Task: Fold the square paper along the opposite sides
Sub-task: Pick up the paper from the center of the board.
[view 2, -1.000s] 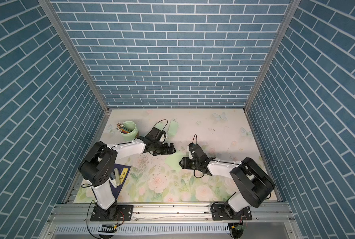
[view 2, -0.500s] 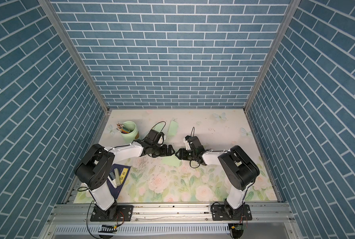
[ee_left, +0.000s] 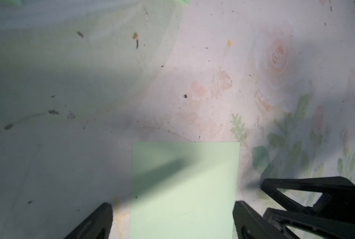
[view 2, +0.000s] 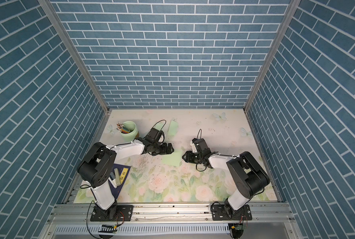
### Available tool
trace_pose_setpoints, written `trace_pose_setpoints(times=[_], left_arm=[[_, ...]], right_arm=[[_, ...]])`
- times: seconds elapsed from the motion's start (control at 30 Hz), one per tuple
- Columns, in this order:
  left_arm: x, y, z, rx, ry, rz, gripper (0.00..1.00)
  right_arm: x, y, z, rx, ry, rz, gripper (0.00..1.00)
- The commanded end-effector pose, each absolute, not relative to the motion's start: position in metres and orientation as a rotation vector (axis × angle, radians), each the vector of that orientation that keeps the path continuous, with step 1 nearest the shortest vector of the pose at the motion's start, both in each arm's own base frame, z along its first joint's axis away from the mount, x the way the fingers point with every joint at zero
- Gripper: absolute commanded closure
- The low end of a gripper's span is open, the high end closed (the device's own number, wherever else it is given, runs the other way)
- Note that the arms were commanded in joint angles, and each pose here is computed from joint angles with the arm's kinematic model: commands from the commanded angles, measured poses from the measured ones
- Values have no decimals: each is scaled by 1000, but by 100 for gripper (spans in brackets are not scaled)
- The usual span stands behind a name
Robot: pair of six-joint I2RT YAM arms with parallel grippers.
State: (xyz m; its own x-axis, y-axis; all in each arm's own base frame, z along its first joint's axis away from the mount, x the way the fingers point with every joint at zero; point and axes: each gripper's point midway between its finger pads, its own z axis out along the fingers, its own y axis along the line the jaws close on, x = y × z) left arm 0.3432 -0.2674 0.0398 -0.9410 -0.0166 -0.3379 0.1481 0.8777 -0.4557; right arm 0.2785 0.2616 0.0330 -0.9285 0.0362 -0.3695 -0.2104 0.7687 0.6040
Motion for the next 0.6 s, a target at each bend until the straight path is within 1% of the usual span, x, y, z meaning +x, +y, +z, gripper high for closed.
trace_pose_setpoints(times=[0.0, 0.13, 0.47, 0.5, 0.57], left_arm=[[325, -256, 3, 79, 2838, -649, 3], [322, -255, -1, 81, 2855, -640, 3], [315, -246, -18, 59, 2895, -606, 4], [314, -244, -19, 55, 2901, -602, 5], [314, -241, -22, 46, 2906, -592, 12]], right_arm=[[255, 266, -2, -136, 2733, 922, 50], [250, 285, -13, -189, 2754, 966, 50], [256, 313, -20, -265, 2751, 1031, 51], [256, 316, -20, -274, 2748, 1037, 51], [257, 319, -18, -289, 2736, 1046, 51]])
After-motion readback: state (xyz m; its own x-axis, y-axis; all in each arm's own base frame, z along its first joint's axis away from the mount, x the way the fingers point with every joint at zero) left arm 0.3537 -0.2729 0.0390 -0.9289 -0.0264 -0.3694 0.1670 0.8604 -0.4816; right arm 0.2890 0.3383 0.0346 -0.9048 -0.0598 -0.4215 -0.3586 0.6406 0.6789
